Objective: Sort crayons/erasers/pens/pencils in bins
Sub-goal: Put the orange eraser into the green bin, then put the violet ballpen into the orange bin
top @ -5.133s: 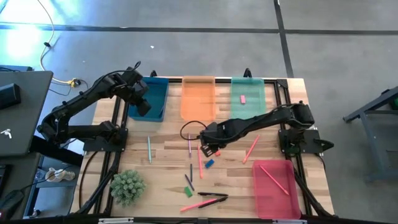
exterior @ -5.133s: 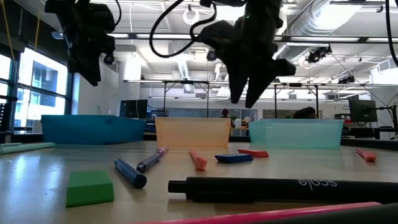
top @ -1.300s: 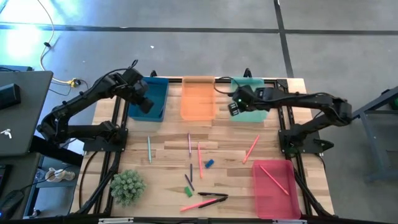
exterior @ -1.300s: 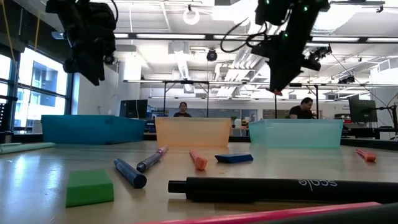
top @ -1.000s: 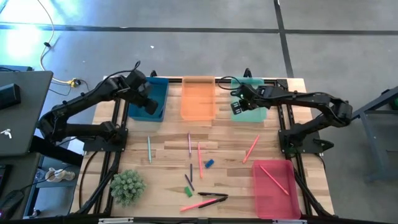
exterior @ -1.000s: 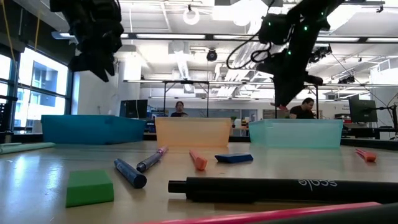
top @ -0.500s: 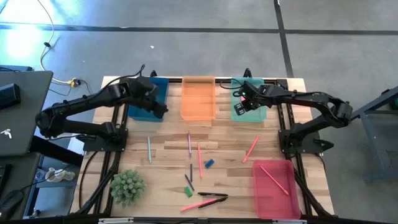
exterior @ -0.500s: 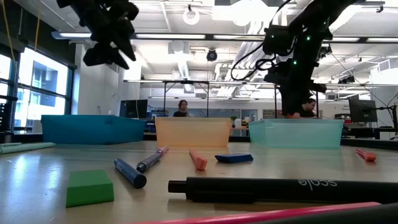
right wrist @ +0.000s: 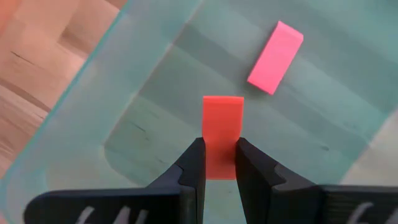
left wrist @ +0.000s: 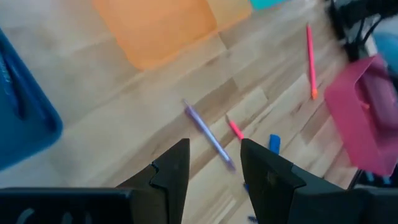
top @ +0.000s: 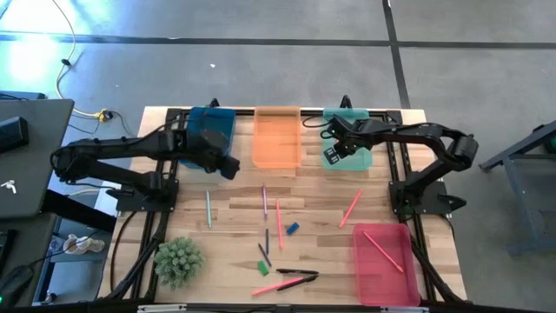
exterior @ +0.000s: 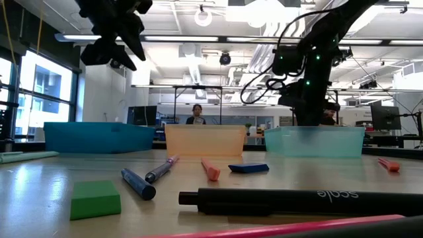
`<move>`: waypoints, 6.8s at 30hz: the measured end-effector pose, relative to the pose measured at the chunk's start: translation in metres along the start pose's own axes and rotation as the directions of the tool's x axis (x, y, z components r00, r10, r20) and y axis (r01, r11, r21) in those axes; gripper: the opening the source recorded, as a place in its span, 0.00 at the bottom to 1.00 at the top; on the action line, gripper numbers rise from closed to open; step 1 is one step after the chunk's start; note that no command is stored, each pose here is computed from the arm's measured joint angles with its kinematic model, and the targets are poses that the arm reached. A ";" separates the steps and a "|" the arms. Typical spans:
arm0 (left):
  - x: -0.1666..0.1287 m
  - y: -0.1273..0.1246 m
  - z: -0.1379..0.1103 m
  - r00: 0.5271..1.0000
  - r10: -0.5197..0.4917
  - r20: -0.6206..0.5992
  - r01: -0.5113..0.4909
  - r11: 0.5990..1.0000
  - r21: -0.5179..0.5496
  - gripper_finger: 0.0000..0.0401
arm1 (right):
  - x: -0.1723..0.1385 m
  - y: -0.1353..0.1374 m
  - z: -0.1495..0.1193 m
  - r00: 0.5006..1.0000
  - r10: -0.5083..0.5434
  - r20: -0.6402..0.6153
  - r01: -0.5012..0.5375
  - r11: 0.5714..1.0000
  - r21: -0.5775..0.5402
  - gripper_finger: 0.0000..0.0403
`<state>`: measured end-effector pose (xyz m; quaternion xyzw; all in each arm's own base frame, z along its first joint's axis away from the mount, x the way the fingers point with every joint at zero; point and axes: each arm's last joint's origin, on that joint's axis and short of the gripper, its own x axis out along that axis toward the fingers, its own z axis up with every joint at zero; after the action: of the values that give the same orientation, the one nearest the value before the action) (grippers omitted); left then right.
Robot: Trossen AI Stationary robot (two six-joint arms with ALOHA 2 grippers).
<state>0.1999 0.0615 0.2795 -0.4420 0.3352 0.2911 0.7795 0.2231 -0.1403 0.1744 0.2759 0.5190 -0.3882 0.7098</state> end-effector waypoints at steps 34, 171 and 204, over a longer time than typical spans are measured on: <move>0.082 -0.044 -0.014 0.994 -0.090 -0.054 0.083 0.989 -0.120 0.33 | -0.036 -0.015 0.002 0.992 0.067 0.106 -0.064 0.998 -0.027 0.40; 0.099 -0.058 0.064 0.963 0.089 0.256 -0.076 0.995 -0.059 0.13 | -0.060 -0.031 0.007 0.966 0.087 0.243 -0.077 0.996 -0.051 0.40; 0.175 0.040 0.134 0.959 0.188 0.214 -0.191 0.982 -0.004 0.14 | -0.062 -0.029 0.014 0.943 0.108 0.315 -0.155 0.980 0.128 0.40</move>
<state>0.3111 0.2251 0.1746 -0.3676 0.2929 0.4072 0.7831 0.1965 -0.1506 0.2377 0.2993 0.3524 -0.4160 0.7831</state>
